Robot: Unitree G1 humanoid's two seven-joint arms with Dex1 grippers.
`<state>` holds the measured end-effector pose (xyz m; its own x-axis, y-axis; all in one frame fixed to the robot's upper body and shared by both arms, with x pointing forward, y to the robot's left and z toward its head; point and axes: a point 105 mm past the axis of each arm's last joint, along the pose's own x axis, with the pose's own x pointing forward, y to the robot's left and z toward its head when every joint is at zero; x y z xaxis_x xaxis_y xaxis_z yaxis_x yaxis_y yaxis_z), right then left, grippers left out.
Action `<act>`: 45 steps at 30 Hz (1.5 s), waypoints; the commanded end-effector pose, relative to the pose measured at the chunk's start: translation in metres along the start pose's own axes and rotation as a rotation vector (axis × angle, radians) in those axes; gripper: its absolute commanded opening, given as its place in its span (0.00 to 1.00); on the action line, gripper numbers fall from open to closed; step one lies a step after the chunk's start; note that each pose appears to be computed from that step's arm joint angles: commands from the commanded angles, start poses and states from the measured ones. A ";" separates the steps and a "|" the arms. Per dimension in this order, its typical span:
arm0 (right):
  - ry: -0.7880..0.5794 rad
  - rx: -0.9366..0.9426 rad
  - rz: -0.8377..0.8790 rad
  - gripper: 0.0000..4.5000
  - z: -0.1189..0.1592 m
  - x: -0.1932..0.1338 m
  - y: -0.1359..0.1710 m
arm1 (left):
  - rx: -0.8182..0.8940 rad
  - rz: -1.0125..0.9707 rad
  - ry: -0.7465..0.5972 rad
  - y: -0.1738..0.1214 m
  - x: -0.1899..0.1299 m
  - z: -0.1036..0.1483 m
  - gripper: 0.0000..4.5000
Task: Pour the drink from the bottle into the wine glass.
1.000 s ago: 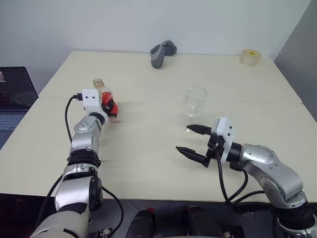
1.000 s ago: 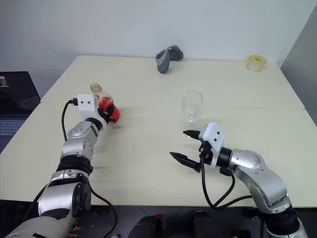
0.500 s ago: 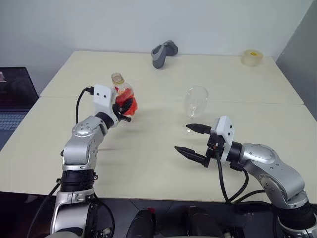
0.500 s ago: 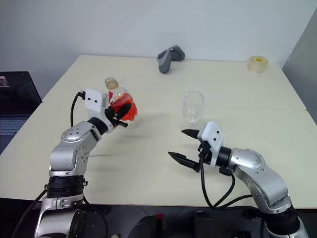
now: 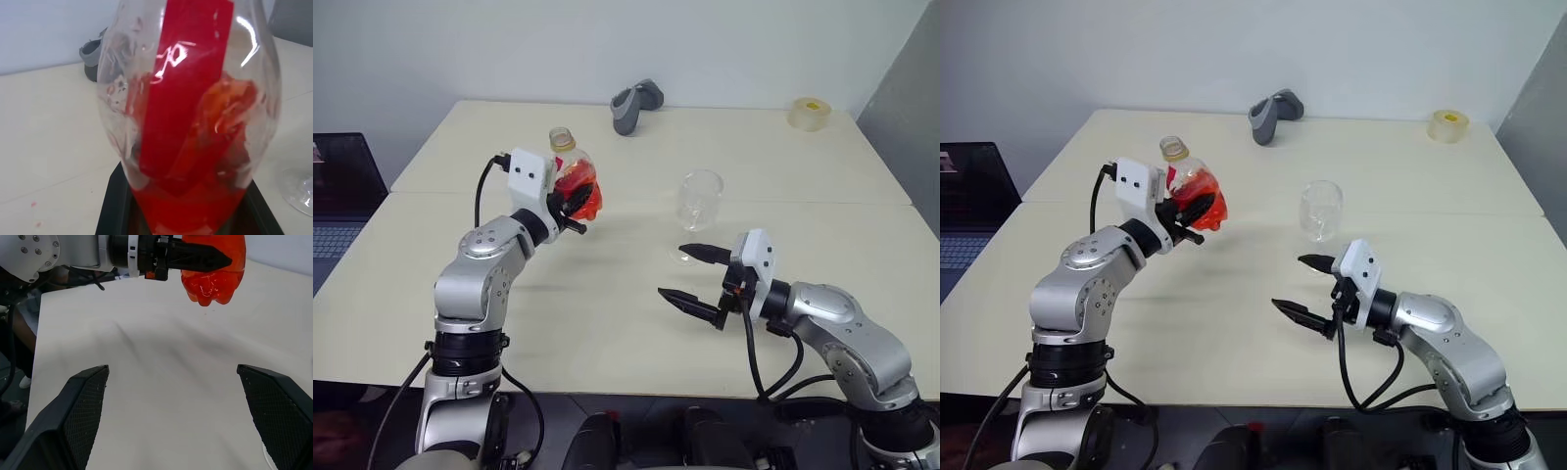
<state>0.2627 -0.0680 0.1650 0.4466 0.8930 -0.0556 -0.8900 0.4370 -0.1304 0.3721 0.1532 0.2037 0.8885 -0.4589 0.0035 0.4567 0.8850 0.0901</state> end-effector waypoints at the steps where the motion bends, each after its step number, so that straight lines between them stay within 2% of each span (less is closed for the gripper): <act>1: -0.047 -0.035 0.017 1.00 0.011 0.002 0.003 | 0.028 -0.058 -0.100 -0.014 -0.004 0.029 0.18; 7: -0.051 -0.033 0.019 1.00 0.011 0.003 0.003 | 0.024 -0.071 -0.104 -0.020 -0.006 0.030 0.18; 13: -0.049 -0.037 0.019 1.00 0.010 0.002 0.000 | 0.046 -0.043 -0.100 -0.014 -0.004 0.031 0.18; 17: -0.046 -0.044 -0.016 1.00 0.011 -0.002 -0.005 | 0.215 -0.028 -0.072 -0.012 0.004 0.030 0.18; 21: -0.039 -0.048 -0.113 1.00 0.012 -0.017 -0.019 | 0.313 -0.061 -0.070 -0.018 0.014 0.030 0.18; 30: -0.069 -0.154 -0.349 1.00 0.020 -0.047 -0.036 | 0.375 -0.148 -0.091 -0.031 0.048 0.030 0.18; 36: -0.096 -0.180 -0.386 1.00 0.024 -0.046 -0.033 | 0.458 -0.179 -0.093 -0.032 0.068 0.031 0.18; 41: -0.145 -0.198 -0.432 1.00 0.035 -0.042 -0.037 | 0.696 -0.234 -0.120 -0.044 0.090 0.036 0.18; 45: -0.170 -0.197 -0.440 1.00 0.036 -0.037 -0.035 | 0.792 -0.254 -0.157 -0.050 0.097 0.040 0.18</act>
<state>0.2792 -0.1192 0.1924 0.7621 0.6312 0.1440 -0.5883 0.7680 -0.2530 0.4368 0.0715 0.2179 0.7477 -0.6629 -0.0387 0.4822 0.5019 0.7180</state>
